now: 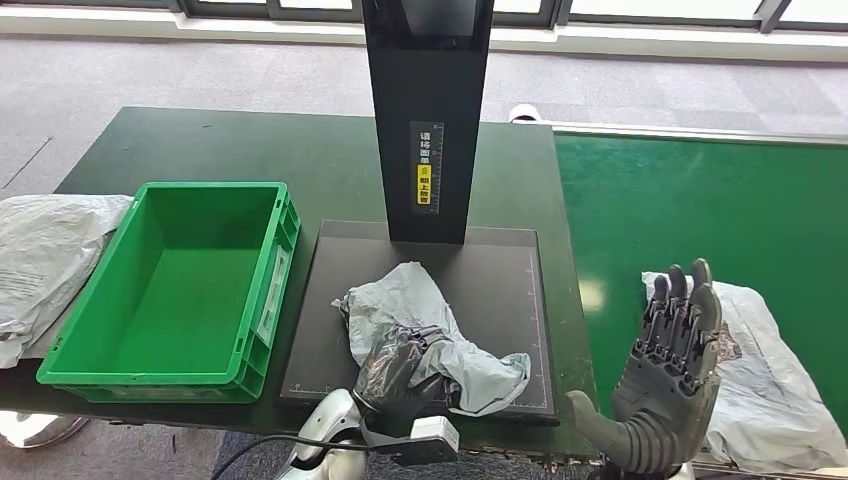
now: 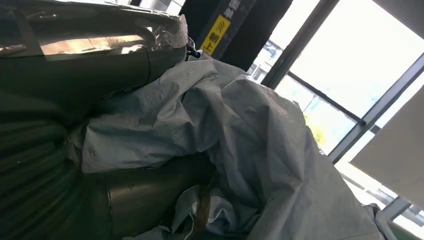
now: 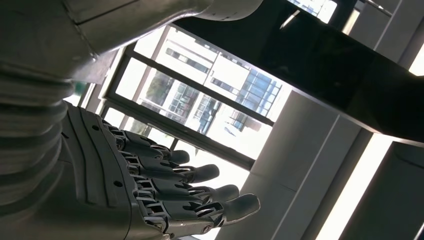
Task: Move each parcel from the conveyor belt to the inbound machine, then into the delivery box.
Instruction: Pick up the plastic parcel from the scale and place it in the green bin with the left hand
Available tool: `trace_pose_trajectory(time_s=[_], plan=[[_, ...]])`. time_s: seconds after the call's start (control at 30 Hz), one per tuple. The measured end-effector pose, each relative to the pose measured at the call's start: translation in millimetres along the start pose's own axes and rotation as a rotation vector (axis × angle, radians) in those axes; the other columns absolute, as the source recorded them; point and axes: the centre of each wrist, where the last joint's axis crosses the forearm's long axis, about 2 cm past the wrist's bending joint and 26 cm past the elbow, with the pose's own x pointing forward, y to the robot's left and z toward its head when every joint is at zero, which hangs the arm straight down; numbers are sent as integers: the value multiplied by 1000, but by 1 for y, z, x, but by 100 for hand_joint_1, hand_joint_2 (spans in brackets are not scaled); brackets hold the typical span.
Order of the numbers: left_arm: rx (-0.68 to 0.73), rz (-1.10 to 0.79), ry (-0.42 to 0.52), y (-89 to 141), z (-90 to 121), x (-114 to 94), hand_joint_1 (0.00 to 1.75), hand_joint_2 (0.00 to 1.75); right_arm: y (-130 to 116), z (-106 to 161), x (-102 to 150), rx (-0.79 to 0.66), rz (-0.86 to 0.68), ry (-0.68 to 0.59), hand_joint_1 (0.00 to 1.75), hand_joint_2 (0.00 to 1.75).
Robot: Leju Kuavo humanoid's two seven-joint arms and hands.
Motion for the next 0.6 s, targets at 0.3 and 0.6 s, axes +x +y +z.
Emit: trace_pose_trajectory(time_s=[0.3, 0.6], plan=[[224, -78, -104, 36, -2, 20, 175, 175, -2, 0, -3, -21, 32, 0, 0, 175], [382, -277, -203, 60, -1, 34, 175, 175, -3, 2, -3, -34, 70, -5, 0, 175]])
